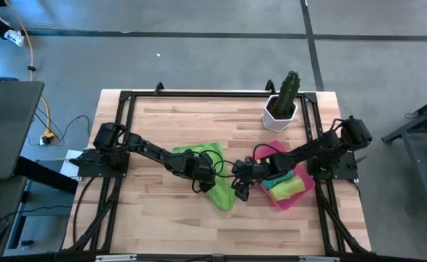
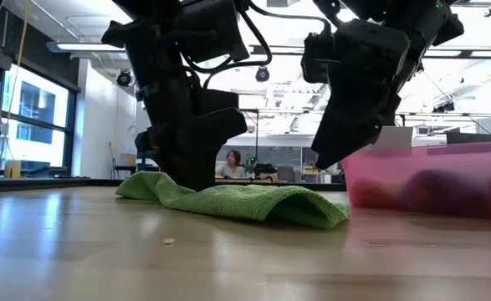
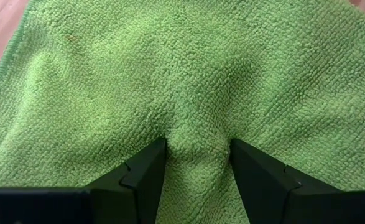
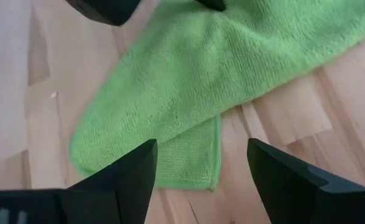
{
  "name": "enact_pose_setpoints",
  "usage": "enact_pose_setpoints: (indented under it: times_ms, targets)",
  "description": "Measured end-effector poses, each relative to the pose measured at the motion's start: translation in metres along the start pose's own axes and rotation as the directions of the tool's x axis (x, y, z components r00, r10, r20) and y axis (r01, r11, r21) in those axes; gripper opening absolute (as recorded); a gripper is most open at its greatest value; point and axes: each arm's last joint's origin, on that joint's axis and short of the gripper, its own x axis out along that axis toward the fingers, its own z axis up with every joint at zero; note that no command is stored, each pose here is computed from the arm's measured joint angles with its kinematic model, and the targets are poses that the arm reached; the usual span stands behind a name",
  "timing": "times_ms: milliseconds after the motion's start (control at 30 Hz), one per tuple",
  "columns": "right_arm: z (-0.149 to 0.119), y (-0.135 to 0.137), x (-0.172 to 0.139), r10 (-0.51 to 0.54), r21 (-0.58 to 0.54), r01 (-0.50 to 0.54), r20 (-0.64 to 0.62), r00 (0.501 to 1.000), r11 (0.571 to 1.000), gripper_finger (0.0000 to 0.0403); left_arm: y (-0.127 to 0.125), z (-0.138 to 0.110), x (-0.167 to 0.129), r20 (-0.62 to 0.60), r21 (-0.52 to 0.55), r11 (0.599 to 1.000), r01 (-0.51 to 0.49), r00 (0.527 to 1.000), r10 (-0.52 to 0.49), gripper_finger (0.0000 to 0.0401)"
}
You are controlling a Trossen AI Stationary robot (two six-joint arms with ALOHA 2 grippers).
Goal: Roll microfiber towels into tight, uniform cylinder then place into a basket
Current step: Fold the green microfiber towel
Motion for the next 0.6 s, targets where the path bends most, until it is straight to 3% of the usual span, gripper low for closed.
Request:
enact_pose_setpoints:
  times_ms: [200,367,600]
  targets:
    - [0.01,0.006,-0.004,0.012,-0.138,-0.009,0.02,1.0,0.99,0.0243,0.0,0.0,0.0,0.0,0.0,1.0,0.0,1.0,0.0,0.0172]
    - [0.015,0.009,-0.006,-0.016,-0.299,0.01,-0.019,1.0,0.954,0.0243,0.0,0.0,0.0,0.0,-0.001,1.0,0.0,1.0,0.0,0.0172]
    - [0.017,0.012,0.021,-0.014,-0.323,-0.037,-0.154,0.988,0.946,0.0243,0.0,0.0,0.0,0.002,-0.001,1.0,0.002,1.0,-0.002,0.0172]
